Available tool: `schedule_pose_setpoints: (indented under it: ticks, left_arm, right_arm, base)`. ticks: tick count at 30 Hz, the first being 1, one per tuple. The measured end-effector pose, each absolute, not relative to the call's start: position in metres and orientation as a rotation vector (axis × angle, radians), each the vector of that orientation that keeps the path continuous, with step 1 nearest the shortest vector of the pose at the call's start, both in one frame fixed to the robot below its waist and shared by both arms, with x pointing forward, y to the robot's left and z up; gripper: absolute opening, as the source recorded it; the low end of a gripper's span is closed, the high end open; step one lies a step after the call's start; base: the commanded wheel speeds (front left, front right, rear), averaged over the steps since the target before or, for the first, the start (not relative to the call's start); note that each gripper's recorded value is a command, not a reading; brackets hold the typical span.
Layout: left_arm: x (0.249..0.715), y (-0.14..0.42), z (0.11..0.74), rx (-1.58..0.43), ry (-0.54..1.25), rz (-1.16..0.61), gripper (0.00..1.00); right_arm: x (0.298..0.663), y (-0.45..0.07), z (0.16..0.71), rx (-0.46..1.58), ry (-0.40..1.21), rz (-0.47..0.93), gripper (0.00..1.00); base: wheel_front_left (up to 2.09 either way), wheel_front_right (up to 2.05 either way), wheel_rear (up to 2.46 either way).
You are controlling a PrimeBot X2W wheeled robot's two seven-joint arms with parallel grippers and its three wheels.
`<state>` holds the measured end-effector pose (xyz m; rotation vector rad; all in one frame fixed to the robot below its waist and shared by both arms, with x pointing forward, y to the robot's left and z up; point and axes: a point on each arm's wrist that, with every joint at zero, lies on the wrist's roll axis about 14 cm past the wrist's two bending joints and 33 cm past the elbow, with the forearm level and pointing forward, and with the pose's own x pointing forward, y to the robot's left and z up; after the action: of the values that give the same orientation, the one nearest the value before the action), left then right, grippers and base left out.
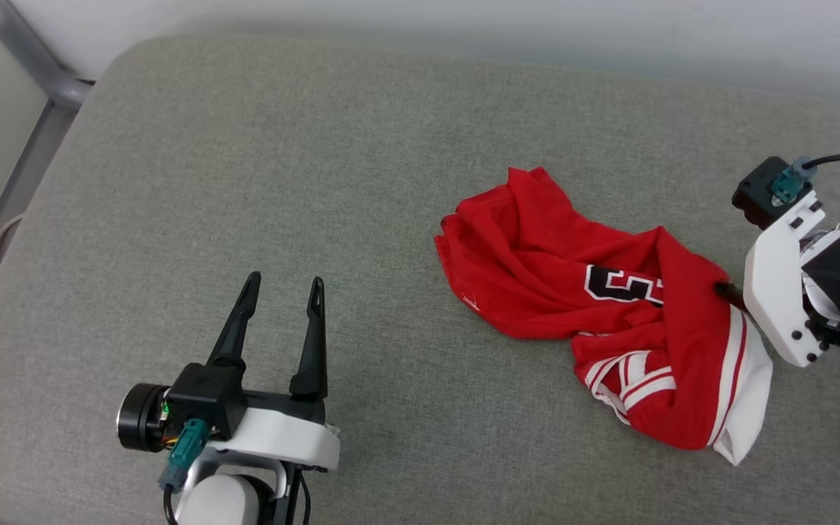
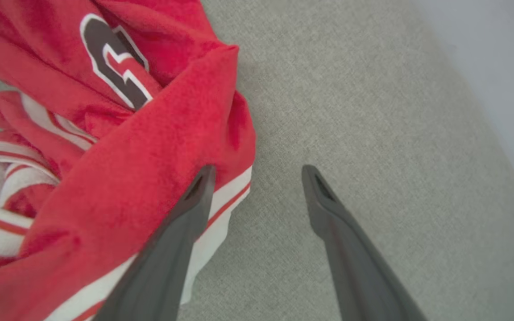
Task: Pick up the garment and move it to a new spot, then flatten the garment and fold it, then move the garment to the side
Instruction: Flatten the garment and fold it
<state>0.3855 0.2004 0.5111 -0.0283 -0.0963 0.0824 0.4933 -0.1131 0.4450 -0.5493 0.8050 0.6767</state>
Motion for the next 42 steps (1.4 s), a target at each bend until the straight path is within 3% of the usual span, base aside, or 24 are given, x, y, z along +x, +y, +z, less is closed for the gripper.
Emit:
schedule_pose_setpoints:
  ticks: [7,13,14,19,24,29,35,42]
  left_arm:
    - [0.392,0.208,0.502,-0.027,-0.069,0.115,1.0]
    - [0.393,0.212,0.498,-0.025,-0.058,0.131,1.0]
    - [0.394,0.212,0.498,-0.027,-0.059,0.131,1.0]
    - [0.392,0.209,0.504,-0.033,-0.076,0.126,1.0]
    - [0.384,0.211,0.511,-0.031,-0.093,0.133,1.0]
    - [0.38,0.205,0.515,-0.034,-0.108,0.117,1.0]
    - [0.383,0.196,0.517,-0.04,-0.115,0.087,1.0]
    - [0.386,0.193,0.512,-0.042,-0.099,0.078,1.0]
  right_arm:
    - [0.485,-0.114,0.376,-0.605,0.995,0.709,1.0]
    - [0.487,-0.114,0.359,-0.566,1.009,0.714,1.0]
    - [0.488,-0.112,0.361,-0.559,0.982,0.719,0.0]
    - [0.497,-0.095,0.385,-0.474,0.788,0.753,0.0]
    - [0.507,-0.074,0.446,-0.354,0.524,0.786,0.0]
    - [0.496,-0.081,0.482,-0.256,0.399,0.772,0.0]
    - [0.501,-0.147,0.485,-0.221,0.416,0.597,0.0]
    - [0.497,-0.237,0.442,-0.138,0.594,0.327,0.0]
  base:
    - [0.0,0.0,0.0]
    - [0.0,0.0,0.0]
    - [0.0,0.0,0.0]
    - [0.0,0.0,0.0]
    - [0.0,0.0,0.0]
    - [0.0,0.0,0.0]
    - [0.0,0.0,0.0]
    - [0.0,0.0,0.0]
